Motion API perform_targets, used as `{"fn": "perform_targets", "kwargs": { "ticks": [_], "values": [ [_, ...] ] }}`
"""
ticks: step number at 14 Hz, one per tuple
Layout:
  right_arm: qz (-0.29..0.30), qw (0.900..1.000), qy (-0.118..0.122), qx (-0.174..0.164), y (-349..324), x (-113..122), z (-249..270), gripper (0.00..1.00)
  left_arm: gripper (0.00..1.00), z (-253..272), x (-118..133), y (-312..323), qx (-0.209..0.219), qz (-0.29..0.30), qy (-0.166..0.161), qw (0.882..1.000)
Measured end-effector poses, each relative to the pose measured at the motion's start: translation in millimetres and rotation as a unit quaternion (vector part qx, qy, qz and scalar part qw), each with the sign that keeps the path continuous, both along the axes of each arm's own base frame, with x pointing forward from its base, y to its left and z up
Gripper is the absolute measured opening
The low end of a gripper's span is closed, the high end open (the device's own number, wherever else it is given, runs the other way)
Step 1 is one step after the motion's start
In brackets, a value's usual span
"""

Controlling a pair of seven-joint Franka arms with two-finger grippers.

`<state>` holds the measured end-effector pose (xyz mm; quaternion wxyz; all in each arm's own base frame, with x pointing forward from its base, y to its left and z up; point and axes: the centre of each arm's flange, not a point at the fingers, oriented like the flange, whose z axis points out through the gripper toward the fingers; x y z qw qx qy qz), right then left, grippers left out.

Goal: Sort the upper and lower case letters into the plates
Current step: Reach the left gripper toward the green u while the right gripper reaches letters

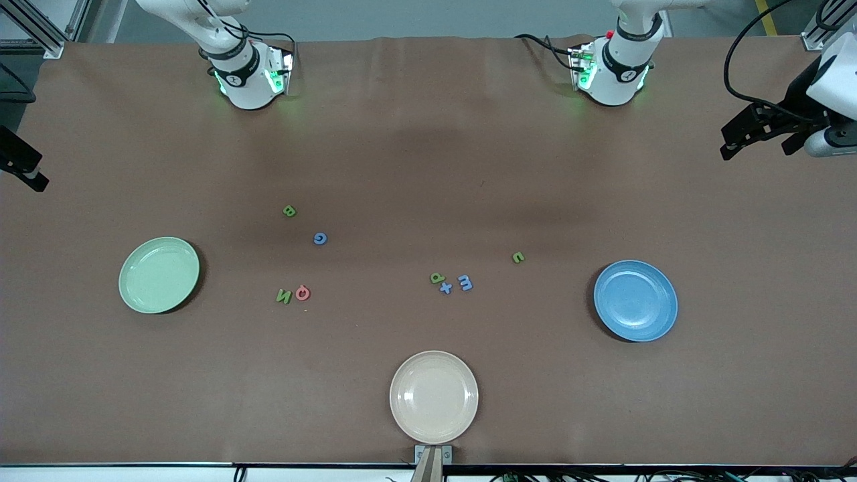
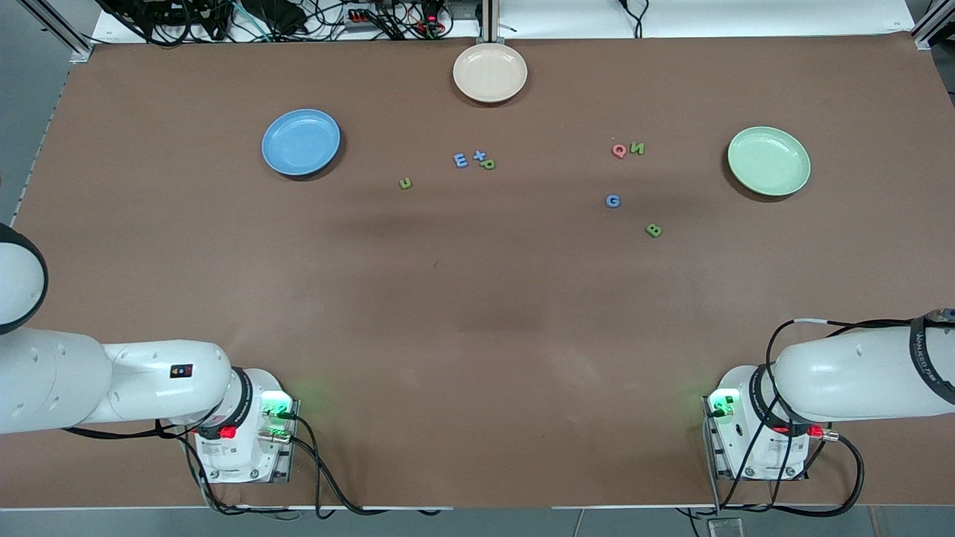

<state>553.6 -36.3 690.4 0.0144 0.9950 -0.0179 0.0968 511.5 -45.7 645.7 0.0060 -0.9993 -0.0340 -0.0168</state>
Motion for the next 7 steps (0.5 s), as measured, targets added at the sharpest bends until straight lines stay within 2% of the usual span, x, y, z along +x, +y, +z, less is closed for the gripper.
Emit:
{"fn": "perform_targets", "kwargs": {
  "ticks": [4,7],
  "values": [
    [-0.001,1.0,0.023,0.001,-0.4,-4.1,-4.9,1.0,1.0,3.5,-1.0,4.1,0.0,0.004,0.002,1.0],
    [-0.001,1.0,0.028,0.002,-0.6,-5.0,-6.0,1.0,1.0,5.6,0.6,14.2,-0.001,0.012,0.005,1.0]
  ]
}}
